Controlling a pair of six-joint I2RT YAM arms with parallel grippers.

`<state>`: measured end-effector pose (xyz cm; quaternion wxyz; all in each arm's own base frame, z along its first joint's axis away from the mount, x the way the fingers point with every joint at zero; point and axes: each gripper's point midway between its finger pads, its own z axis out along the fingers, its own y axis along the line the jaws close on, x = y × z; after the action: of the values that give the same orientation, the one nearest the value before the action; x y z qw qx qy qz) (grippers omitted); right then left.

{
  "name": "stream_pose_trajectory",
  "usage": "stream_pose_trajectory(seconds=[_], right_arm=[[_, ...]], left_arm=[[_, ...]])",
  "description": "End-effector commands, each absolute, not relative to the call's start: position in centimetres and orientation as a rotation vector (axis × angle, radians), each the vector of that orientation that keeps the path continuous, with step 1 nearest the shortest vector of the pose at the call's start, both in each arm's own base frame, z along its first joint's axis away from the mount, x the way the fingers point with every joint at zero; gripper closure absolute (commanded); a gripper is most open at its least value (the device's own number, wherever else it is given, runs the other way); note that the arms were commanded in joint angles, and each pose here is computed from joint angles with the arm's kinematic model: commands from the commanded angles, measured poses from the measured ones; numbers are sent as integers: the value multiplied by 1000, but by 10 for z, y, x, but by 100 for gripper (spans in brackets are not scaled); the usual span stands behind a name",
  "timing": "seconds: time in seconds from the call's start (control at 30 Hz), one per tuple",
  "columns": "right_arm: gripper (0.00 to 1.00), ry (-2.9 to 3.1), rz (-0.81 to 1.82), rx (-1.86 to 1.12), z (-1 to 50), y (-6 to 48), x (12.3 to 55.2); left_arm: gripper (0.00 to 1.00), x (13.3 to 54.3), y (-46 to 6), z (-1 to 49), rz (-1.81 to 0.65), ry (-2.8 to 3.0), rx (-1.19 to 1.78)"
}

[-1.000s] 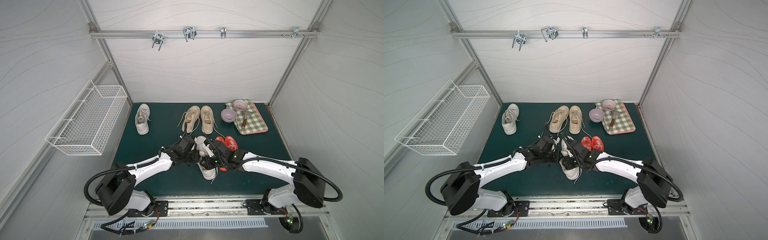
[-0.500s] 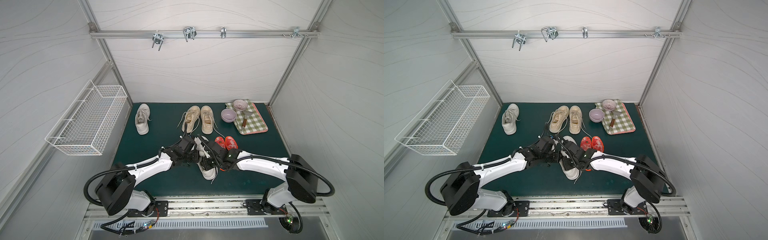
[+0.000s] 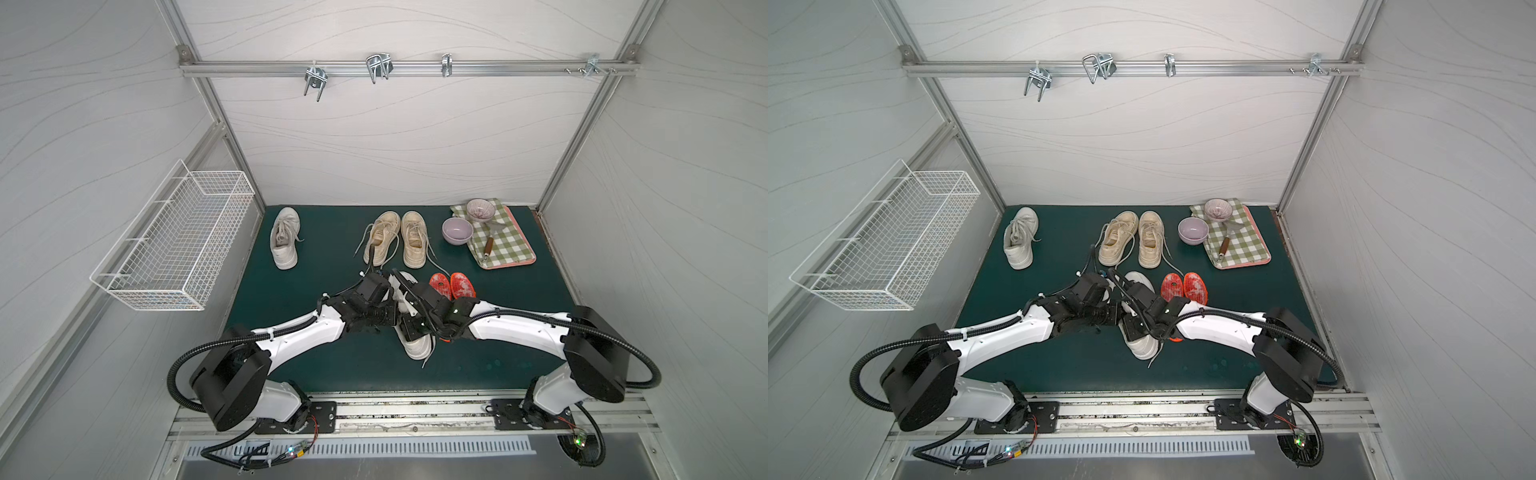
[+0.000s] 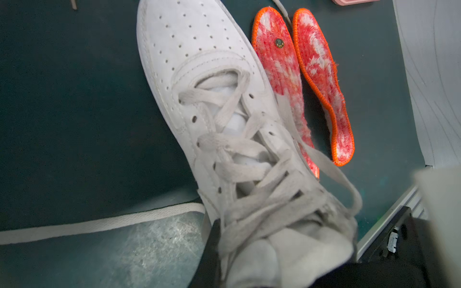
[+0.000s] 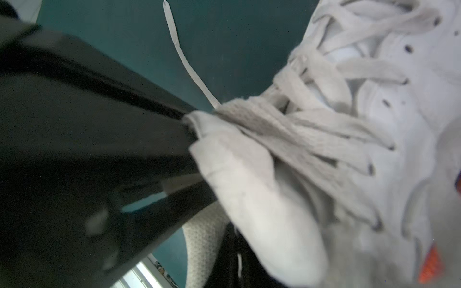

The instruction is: Remove the insole from the shoe

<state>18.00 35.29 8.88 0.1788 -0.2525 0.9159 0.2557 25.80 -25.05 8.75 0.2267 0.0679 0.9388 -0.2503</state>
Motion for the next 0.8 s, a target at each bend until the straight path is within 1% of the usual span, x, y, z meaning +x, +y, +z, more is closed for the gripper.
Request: stream_pose_trajectory(seconds=[0.0,0.17,0.47,0.77], right_arm=[[100,2653,768,-718,78,356,167],[100,2595,874,-630,103,363,172],[100,2399,1192,-370,162,360,194],[100,2198,1432,-377,209,373,191]], left_arm=[[100,261,-241,85,-623,2596,159],[100,261,-238,84,-589,2600,162],[100,260,-233,78,-477,2608,198],[100,261,-225,61,-295,2674,217]])
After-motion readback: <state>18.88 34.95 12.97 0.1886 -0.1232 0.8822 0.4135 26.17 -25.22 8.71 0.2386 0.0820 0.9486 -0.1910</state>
